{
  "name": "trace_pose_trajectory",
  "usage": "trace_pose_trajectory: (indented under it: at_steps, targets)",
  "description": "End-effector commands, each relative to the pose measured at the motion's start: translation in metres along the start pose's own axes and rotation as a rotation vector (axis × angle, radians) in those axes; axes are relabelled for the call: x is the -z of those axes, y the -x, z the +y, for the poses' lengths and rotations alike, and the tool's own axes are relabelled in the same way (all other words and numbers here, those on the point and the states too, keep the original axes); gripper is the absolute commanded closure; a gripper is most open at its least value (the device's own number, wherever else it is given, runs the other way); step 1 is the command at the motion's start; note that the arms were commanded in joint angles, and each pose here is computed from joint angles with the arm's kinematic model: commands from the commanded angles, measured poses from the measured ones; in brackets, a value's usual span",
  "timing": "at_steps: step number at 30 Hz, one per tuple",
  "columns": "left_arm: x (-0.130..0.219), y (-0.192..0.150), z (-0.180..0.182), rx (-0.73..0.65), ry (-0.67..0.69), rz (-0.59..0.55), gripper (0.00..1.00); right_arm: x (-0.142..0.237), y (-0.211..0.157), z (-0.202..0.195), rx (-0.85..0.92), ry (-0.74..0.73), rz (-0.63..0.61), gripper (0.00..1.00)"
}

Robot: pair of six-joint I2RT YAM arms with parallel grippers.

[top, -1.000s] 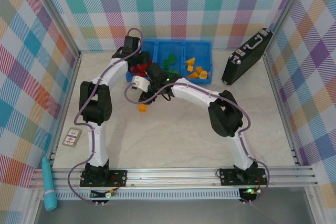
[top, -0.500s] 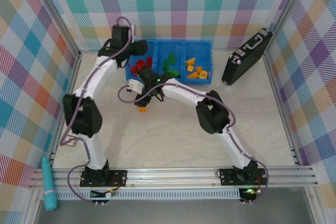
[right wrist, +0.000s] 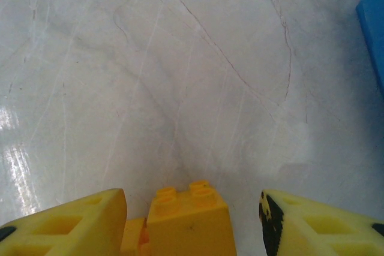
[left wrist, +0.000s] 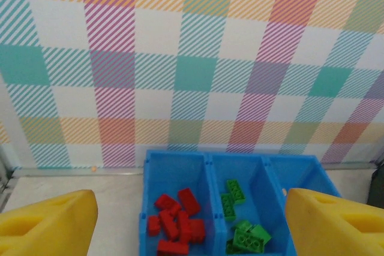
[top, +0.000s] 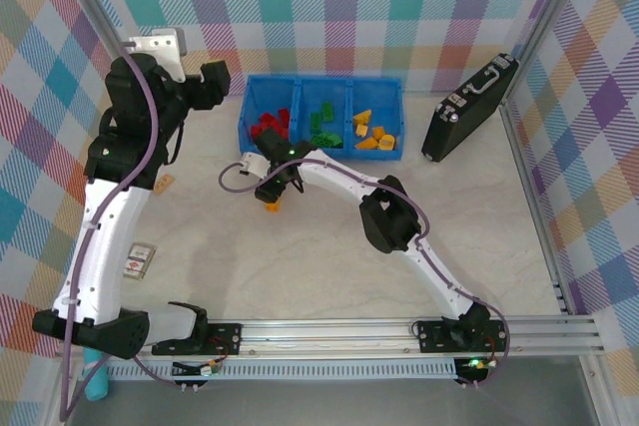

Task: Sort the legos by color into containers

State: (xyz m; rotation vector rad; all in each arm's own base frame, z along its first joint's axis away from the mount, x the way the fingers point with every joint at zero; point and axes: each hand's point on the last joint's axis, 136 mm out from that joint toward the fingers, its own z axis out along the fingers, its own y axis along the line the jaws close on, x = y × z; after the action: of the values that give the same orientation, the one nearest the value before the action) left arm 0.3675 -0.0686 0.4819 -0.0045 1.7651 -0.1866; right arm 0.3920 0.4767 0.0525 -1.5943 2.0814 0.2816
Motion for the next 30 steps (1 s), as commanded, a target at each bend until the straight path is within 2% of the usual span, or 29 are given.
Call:
trace_pose_trajectory:
  at_steps: [1,5,9,20,25,30]
  targets:
    - [0.01,-0.027,0.018,-0.072,0.079,0.103,0.17,-0.01,-0.041,0.001,-0.039,0.026,0.145,0.4]
    - [0.032,-0.025,0.027,-0.107,0.117,0.104,0.16,-0.005,-0.058,-0.001,-0.074,0.038,0.179,0.5]
    - [0.049,-0.02,0.032,-0.128,0.136,0.088,0.15,0.002,-0.066,0.001,-0.112,0.066,0.192,0.54]
    - [0.072,-0.017,0.038,-0.154,0.161,0.075,0.13,0.015,-0.058,0.004,-0.15,0.116,0.167,0.73]
    - [0.072,-0.018,0.038,-0.153,0.161,0.071,0.12,0.051,-0.034,-0.016,-0.216,0.102,0.058,0.76]
    - [0.07,-0.029,0.04,-0.155,0.161,0.089,0.12,0.105,-0.017,-0.052,-0.304,0.058,-0.051,0.77]
